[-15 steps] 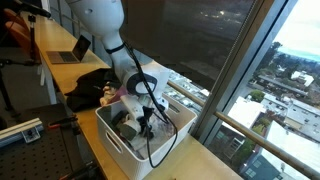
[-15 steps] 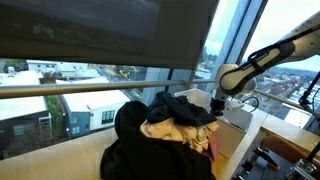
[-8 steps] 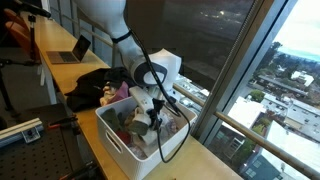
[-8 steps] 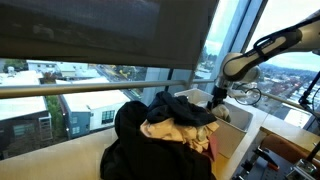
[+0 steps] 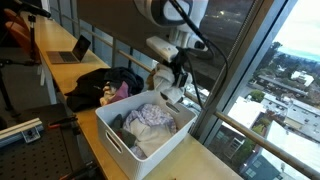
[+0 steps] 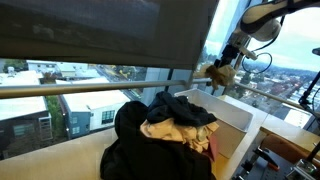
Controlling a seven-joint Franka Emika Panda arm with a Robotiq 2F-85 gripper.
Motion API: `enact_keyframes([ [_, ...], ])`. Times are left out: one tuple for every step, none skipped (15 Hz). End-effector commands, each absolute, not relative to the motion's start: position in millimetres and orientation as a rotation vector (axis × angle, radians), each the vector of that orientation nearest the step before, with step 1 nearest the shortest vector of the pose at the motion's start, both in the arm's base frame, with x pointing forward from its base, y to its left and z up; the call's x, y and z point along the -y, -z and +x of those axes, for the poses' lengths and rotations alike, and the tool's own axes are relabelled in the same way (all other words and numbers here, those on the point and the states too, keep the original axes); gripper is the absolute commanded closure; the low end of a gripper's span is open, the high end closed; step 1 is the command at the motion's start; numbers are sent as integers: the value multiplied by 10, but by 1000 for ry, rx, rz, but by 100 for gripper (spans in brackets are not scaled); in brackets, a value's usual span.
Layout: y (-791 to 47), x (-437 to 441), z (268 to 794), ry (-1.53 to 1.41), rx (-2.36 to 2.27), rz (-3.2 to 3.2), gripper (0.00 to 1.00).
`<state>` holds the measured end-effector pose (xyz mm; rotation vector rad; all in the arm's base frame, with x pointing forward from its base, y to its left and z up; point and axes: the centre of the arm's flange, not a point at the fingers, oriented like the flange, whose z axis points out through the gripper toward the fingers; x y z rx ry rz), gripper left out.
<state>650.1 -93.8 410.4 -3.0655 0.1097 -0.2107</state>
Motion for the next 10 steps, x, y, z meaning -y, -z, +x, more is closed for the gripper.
enact_keyframes([
  [-5000, 514, 6430, 297, -30, -3003, 95],
  [-5160, 339, 6376, 320, 2, -2992, 95],
  [-5256, 78, 6317, 349, 48, -2988, 95],
  [-5316, -163, 6274, 367, 96, -2985, 95],
  [-5305, -434, 6247, 375, 149, -2982, 95],
  [-5301, -656, 6216, 375, 196, -2973, 95],
  [-5279, -860, 6183, 364, 245, -2964, 95],
  [-5145, -1089, 6168, 344, 294, -2961, 95],
  [-5024, -1264, 6144, 320, 338, -2956, 95],
  [-4861, -1427, 6123, 288, 379, -2955, 95],
])
